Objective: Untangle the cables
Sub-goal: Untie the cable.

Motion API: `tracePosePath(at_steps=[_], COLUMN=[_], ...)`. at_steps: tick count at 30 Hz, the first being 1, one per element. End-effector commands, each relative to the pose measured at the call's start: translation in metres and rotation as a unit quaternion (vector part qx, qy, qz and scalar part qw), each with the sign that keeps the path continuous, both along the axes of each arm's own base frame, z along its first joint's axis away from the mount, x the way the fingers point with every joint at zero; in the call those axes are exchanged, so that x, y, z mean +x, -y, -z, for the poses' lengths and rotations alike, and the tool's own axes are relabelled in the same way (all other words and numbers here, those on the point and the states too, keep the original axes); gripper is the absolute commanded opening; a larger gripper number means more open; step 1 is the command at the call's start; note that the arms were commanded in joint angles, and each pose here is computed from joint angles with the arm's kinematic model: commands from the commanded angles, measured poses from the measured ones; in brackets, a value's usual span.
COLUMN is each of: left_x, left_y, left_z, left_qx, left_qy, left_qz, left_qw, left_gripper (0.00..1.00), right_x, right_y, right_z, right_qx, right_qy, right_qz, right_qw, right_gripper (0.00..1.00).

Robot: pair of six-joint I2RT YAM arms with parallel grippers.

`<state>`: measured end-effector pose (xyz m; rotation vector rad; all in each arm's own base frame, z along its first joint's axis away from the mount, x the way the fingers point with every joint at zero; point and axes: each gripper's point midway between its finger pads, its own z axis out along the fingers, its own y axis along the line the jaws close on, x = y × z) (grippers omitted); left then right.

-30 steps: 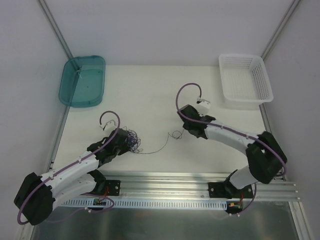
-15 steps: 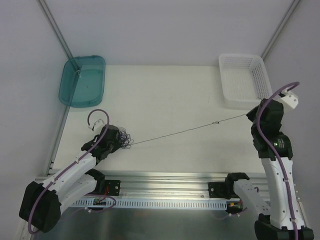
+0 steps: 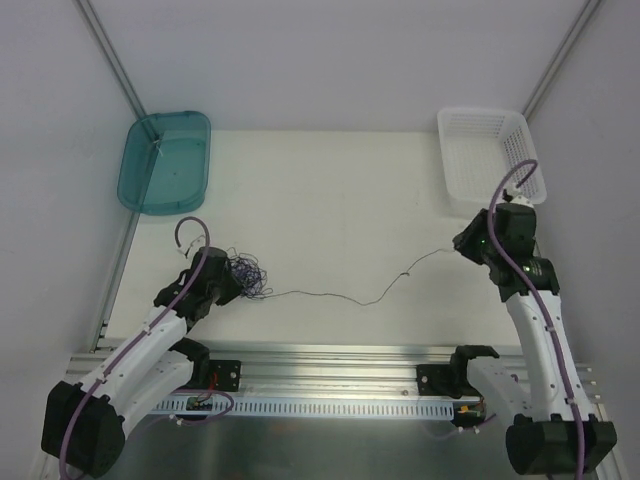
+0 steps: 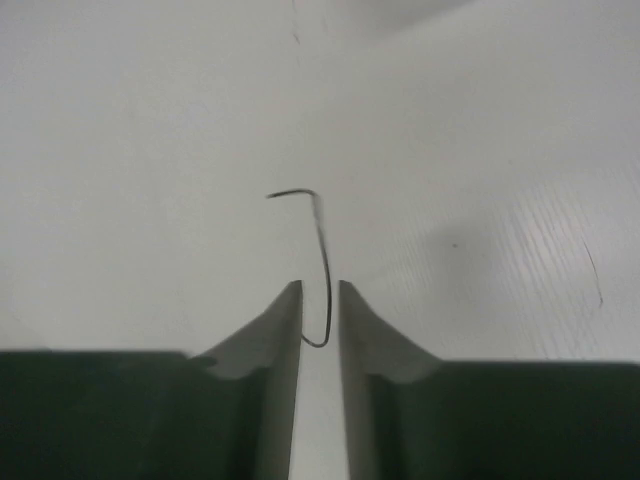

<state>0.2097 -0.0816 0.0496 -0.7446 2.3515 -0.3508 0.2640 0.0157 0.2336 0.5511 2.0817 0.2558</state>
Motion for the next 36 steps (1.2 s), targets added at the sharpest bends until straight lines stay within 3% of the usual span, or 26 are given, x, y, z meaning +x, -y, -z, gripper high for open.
tracePosePath(at_steps=[1,4,7,11,14,23,27,36], left_x=[0.002,0.0,0.0,-0.002,0.0,-0.005,-0.008,-0.008], left_y=[0.021,0.028,0.031,0.038,0.04,0.05,0.054,0.055], left_z=[-0.024,-0.024,-0.023,-0.025,-0.028,-0.032,-0.034,-0.035], left_qx=[-0.042,-0.062,-0.071,-0.084,-0.089,-0.113,-0.122,-0.123], left_qy=[0.02,0.018,0.016,0.015,0.018,0.013,0.014,0.012], left_qz=[0.054,0.062,0.061,0.071,0.073,0.093,0.103,0.107], left_qw=[0.997,0.996,0.995,0.994,0.993,0.989,0.987,0.986], left_gripper=[0.0,0.0,0.0,0.0,0.0,0.0,0.0,0.0], right_x=[-0.003,-0.011,-0.012,-0.023,-0.042,-0.068,-0.061,-0.073], right_y=[-0.037,-0.054,-0.096,-0.159,-0.223,-0.35,-0.377,-0.399], right_z=[0.056,0.082,0.077,0.067,0.067,0.105,0.116,0.162], right_qx=[0.029,-0.018,-0.046,-0.051,-0.032,-0.018,-0.026,-0.016], right_qy=[-0.075,-0.119,-0.094,-0.045,-0.023,-0.002,0.015,-0.053], right_qz=[-0.066,-0.094,-0.181,-0.324,-0.459,-0.653,-0.685,-0.739], right_qw=[0.995,0.988,0.978,0.944,0.887,0.757,0.728,0.671], right_gripper=[0.31,0.58,0.67,0.68,0.68,0.68,0.71,0.72])
